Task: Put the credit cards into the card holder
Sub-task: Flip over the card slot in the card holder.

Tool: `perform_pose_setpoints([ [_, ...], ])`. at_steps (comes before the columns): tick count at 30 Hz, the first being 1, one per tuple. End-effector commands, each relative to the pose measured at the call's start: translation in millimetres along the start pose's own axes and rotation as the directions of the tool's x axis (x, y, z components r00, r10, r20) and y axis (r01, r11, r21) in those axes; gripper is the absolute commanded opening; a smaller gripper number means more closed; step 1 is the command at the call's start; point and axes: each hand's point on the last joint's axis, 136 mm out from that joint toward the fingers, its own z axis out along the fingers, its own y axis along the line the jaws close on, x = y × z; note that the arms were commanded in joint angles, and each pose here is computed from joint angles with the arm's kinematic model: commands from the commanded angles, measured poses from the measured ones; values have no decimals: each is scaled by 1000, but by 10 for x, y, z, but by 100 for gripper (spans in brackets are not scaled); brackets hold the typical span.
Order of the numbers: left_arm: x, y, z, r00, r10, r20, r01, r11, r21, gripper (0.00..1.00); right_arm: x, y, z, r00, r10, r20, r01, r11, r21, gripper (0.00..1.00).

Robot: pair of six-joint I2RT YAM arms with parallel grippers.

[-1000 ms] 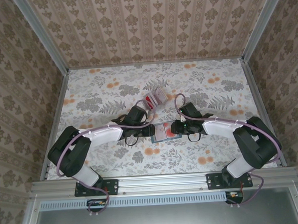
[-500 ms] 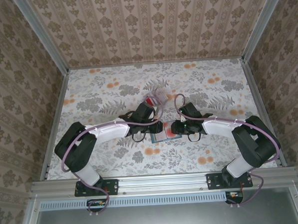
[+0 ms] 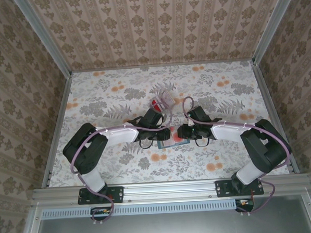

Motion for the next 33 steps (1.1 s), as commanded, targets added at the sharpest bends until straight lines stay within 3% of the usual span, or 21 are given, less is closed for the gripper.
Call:
perform_pose_setpoints([
  [1,112,68,85,999,-25,-37,24,1000,-10,27,81,17,49,999,28,-36,-29,999,-32,36],
  [12,112,78,77,999,-20,-39,19,1000,-15,26,-36,204,-96,998,58,4,-58,992,-117,36],
  [14,116,72,78,999,-15,-41,14,1000,-11,13,-57,202,-125,998,68,12,-66,990,-126,36],
  [15,115,66,78,999,-14,-40,14,1000,-10,11,-61,193,-132,997,71,13,-69,989,-127,36],
  [22,121,93,60,999,-15,-42,14,1000,-25,11,-62,-76,-171,999,39,23,-39,999,5,36],
  [28,109,87,62,999,-11,-43,10,1000,-25,11,5,-44,-59,999,40,-30,-41,999,-24,37],
  [33,101,84,58,999,-9,-44,8,1000,-27,11,32,-171,-12,999,34,-34,-32,999,34,37],
])
